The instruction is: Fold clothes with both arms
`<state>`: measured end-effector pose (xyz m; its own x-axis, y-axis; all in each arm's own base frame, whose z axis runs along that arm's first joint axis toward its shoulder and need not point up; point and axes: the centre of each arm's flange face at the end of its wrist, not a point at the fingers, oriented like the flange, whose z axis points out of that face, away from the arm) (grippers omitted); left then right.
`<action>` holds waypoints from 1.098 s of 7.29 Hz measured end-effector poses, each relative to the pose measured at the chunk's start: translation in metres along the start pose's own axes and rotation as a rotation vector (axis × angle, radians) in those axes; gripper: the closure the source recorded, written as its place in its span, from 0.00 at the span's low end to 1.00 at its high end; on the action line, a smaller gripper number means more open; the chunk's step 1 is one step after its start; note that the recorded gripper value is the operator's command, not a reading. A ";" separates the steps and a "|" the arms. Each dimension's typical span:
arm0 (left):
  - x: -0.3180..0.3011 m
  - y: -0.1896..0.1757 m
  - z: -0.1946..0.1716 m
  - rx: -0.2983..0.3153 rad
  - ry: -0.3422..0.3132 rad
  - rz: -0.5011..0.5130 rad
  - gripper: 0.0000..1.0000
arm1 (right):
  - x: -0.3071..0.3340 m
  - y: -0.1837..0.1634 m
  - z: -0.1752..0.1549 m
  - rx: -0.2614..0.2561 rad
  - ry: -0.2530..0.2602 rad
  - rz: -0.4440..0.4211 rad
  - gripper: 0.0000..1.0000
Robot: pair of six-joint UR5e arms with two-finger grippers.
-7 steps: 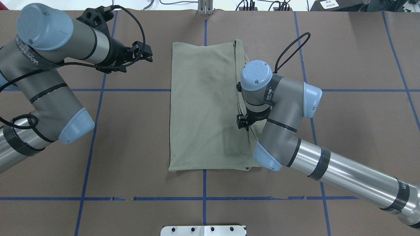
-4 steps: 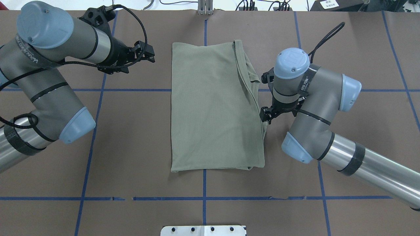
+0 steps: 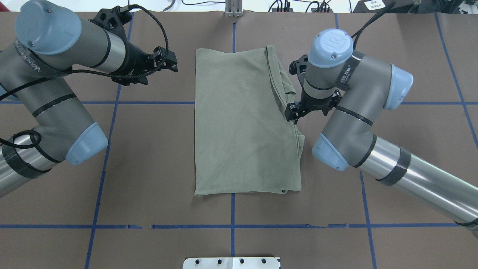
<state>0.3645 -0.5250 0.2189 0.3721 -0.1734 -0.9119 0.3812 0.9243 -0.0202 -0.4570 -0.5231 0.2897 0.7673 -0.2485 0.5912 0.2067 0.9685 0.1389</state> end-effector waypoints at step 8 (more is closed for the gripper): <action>0.014 0.005 -0.038 0.032 0.067 0.034 0.00 | -0.035 -0.104 0.053 0.038 0.042 0.000 0.00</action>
<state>0.3394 -0.5098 0.1910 0.3285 -0.1184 -0.9371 0.3971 0.9175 0.0232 -0.5375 -0.6146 0.2965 0.7925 -0.2480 0.5572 0.1836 0.9682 0.1697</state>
